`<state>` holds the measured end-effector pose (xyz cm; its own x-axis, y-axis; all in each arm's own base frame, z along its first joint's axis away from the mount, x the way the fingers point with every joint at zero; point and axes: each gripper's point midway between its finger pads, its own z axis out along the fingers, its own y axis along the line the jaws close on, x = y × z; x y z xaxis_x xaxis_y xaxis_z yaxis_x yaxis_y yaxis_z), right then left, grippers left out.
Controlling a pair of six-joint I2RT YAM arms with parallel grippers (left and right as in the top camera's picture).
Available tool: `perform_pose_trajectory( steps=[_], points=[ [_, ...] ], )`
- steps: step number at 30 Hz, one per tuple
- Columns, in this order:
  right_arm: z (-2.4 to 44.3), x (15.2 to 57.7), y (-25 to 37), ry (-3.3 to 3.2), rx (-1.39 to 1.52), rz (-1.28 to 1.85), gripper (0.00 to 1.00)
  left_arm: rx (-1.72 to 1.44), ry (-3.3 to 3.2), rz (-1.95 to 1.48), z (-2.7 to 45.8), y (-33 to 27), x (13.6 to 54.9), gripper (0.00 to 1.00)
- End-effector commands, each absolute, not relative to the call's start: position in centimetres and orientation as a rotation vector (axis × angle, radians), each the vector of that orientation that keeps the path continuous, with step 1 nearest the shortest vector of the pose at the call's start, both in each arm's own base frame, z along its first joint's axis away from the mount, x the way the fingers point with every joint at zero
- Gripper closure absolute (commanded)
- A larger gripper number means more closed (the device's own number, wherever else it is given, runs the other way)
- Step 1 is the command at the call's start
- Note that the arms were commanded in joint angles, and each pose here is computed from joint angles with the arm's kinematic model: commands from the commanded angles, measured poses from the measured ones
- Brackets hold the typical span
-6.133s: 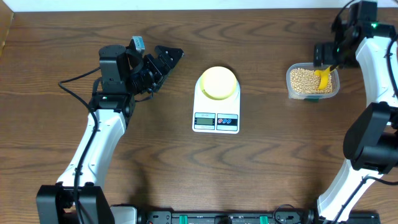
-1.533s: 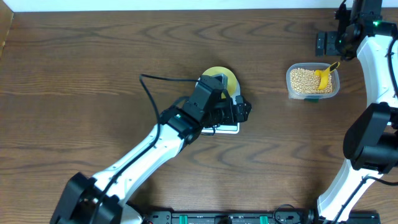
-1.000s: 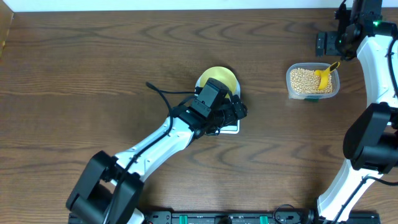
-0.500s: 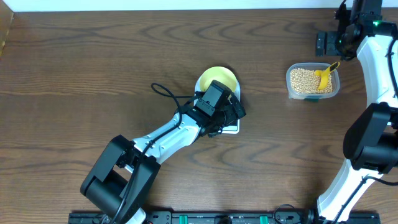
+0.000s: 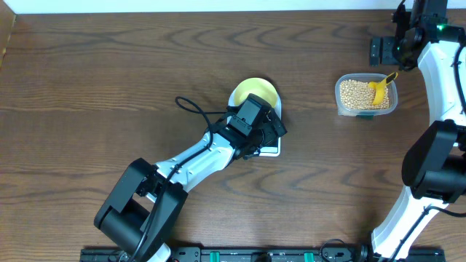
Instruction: Scoop item into bowl and weigh 50g on scale
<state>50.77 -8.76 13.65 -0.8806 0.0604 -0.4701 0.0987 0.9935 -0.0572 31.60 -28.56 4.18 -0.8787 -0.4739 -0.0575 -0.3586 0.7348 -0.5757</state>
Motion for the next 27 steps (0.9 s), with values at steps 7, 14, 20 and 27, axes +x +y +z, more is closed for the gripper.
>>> perform_pose_trajectory(
  steps=[7,14,20,27],
  points=[
    [13.7,51.1,-8.7,2.644,0.109,-0.116,0.01,-0.666,2.769,-0.816,3.1,-28.4,31.2,0.02],
    [13.7,51.1,-8.7,2.644,0.109,-0.116,0.01,-0.676,2.783,-0.797,2.5,-28.3,31.1,0.02],
    [13.7,51.1,-8.7,2.644,0.109,-0.116,0.01,-0.690,2.787,-0.792,2.1,-28.2,31.1,0.02],
    [13.7,51.1,-8.7,2.644,0.109,-0.116,0.01,-0.714,2.789,-0.786,1.8,-28.1,31.2,0.02]
  ],
)
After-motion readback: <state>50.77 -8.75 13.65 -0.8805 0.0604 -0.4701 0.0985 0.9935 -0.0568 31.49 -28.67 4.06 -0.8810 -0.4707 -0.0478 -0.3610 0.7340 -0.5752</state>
